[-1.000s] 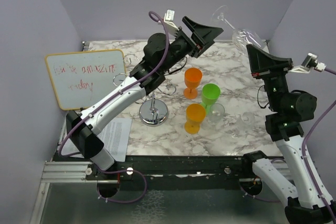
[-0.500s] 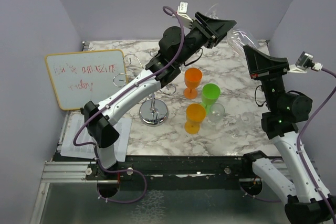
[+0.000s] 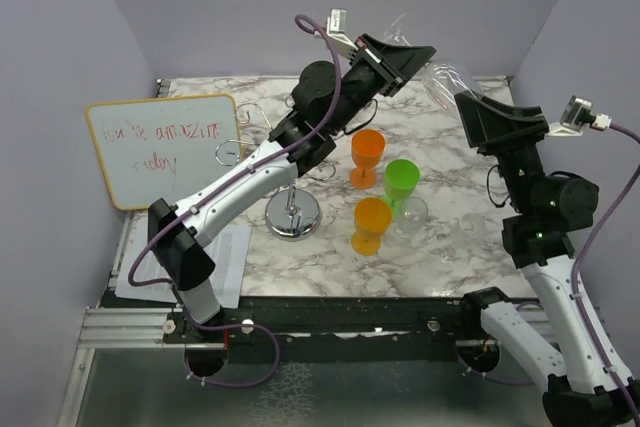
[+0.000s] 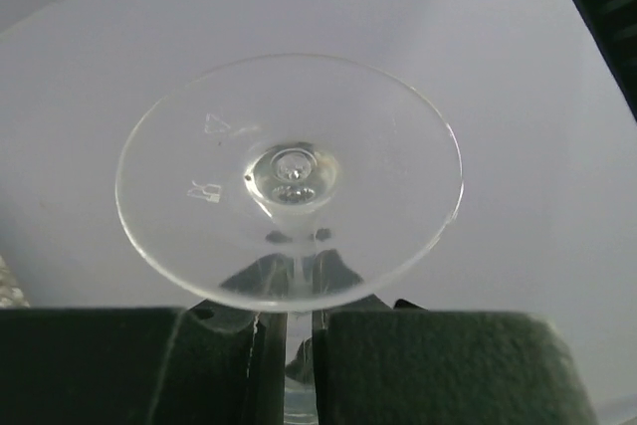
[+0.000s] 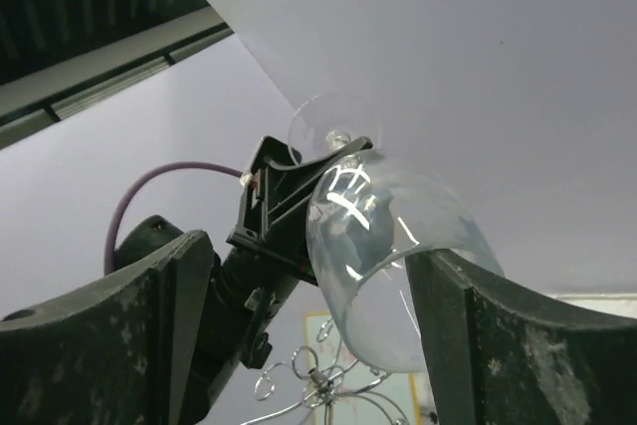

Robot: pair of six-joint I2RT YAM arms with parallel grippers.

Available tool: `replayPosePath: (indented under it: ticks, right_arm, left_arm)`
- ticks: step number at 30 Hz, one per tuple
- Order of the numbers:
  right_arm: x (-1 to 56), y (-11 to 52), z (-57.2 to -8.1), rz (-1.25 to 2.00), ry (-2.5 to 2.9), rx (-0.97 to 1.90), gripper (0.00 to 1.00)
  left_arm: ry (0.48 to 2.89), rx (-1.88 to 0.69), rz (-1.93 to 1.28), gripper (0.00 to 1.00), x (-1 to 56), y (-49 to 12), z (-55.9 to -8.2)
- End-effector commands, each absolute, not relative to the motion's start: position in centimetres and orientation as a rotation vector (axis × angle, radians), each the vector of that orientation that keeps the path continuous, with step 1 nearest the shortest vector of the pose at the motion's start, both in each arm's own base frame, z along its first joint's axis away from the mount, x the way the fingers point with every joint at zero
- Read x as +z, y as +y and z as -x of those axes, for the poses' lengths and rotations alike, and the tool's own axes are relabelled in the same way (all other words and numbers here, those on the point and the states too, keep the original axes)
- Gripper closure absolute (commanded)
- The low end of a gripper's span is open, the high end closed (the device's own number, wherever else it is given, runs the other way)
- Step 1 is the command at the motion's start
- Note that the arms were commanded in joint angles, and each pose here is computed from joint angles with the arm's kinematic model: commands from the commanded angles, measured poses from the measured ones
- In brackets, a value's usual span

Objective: Place the wine glass upside down on the wine glass rack

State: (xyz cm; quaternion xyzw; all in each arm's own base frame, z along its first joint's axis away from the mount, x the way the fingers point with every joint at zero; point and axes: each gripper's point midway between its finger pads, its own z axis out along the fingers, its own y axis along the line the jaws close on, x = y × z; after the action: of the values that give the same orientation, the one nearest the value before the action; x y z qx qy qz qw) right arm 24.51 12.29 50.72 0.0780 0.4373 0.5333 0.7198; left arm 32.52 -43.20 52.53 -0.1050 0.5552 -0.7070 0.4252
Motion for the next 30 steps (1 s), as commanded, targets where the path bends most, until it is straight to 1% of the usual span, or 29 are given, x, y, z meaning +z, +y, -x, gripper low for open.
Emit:
replayPosePath:
  ticks: [1,3,9,12,15,17,20,25,30]
  right_arm:
    - [50.7,12.1,-23.6,-0.143,1.044,1.094,0.11]
    - [50.2,11.8,-23.5,-0.144,1.092,1.041,0.07]
    - [49.1,11.5,-23.2,-0.073,1.282,0.876,0.06]
    - [50.1,12.0,-22.8,0.034,1.335,0.819,0.07]
    - [51.6,12.7,-22.8,0.108,1.390,0.803,0.07]
    - [53.0,13.3,-22.8,0.110,1.426,0.842,0.07]
    - [53.9,15.0,-23.2,0.098,1.491,0.977,0.08]
    - [55.0,17.5,-24.3,0.051,1.546,1.217,0.16]
    - [55.2,19.0,-25.1,0.025,1.555,1.374,0.22]
  left_arm:
    - [1.193,-1.593,0.082,1.00,57.6,-39.3,-30.0]
    - [1.160,-1.497,-0.003,1.00,58.4,-38.2,-29.2]
    - [1.172,-1.184,-0.319,1.00,58.1,-36.8,-27.6]
    - [1.165,-1.081,-0.460,1.00,57.6,-36.8,-27.2]
    - [1.172,-0.971,-0.542,1.00,56.8,-37.1,-27.9]
    - [1.149,-0.913,-0.618,1.00,56.4,-37.5,-28.1]
    - [1.110,-0.825,-0.712,1.00,55.4,-38.3,-28.8]
    - [1.045,-0.708,-0.847,1.00,53.5,-40.0,-30.1]
    - [1.012,-0.675,-0.899,1.00,51.9,-41.1,-30.7]
